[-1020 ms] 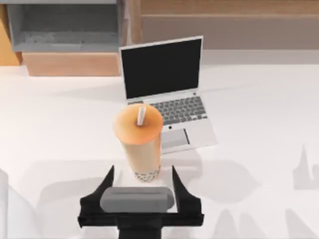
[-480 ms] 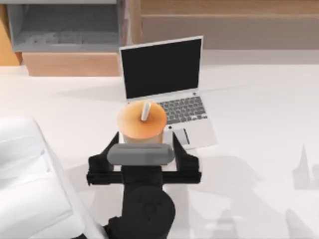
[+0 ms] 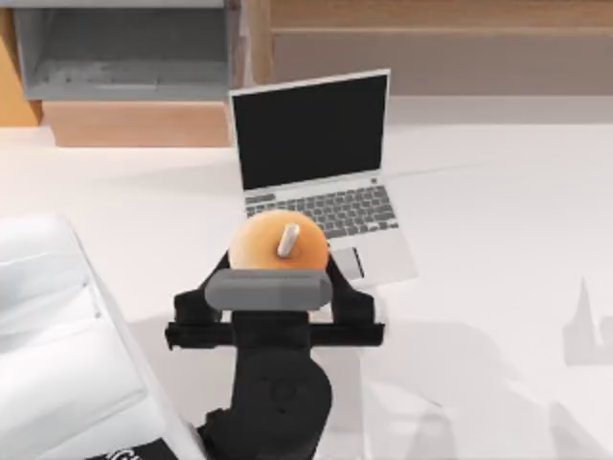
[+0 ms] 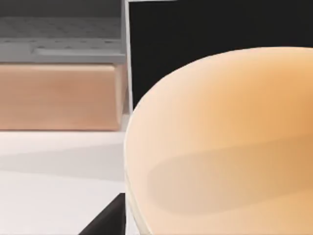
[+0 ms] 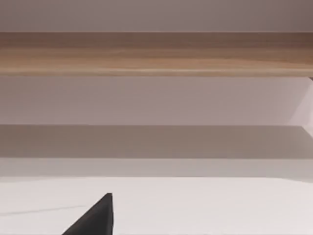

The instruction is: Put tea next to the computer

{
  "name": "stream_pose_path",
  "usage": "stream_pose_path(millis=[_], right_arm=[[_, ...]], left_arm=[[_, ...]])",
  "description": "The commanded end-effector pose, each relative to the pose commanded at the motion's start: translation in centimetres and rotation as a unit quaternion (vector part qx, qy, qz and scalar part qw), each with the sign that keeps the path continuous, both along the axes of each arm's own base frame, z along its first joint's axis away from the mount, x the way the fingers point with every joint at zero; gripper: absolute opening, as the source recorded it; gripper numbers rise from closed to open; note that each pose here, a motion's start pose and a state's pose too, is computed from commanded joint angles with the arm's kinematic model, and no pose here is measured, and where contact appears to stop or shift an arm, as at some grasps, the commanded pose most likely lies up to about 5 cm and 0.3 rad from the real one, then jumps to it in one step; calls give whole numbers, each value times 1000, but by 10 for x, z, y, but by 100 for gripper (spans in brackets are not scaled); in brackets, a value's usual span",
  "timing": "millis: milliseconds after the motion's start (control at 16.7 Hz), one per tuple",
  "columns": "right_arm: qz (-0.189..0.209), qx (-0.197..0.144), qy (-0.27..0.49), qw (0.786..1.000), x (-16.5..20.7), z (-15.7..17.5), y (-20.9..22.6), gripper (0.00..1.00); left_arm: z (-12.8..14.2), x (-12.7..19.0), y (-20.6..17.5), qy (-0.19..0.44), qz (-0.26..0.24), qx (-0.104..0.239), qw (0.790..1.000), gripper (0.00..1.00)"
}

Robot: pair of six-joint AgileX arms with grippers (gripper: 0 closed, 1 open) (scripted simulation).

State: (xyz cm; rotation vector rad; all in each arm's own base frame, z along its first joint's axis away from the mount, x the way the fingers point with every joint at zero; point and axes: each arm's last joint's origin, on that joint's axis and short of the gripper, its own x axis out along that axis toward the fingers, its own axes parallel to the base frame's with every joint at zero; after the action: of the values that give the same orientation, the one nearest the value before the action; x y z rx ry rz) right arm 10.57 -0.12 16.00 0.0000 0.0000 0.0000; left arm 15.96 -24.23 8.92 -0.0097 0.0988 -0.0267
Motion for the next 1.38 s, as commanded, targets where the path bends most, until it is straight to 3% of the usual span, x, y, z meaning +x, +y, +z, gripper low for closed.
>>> stream_pose_path(millis=[600,1380], right_arm=[[0,0,0,1000,0,0,0,100],[0,0,0,1000,0,0,0,100]], left_arm=[[0,0,0,0,0,0,1000,2],[7,0,0,0,-1,1,1000,0]])
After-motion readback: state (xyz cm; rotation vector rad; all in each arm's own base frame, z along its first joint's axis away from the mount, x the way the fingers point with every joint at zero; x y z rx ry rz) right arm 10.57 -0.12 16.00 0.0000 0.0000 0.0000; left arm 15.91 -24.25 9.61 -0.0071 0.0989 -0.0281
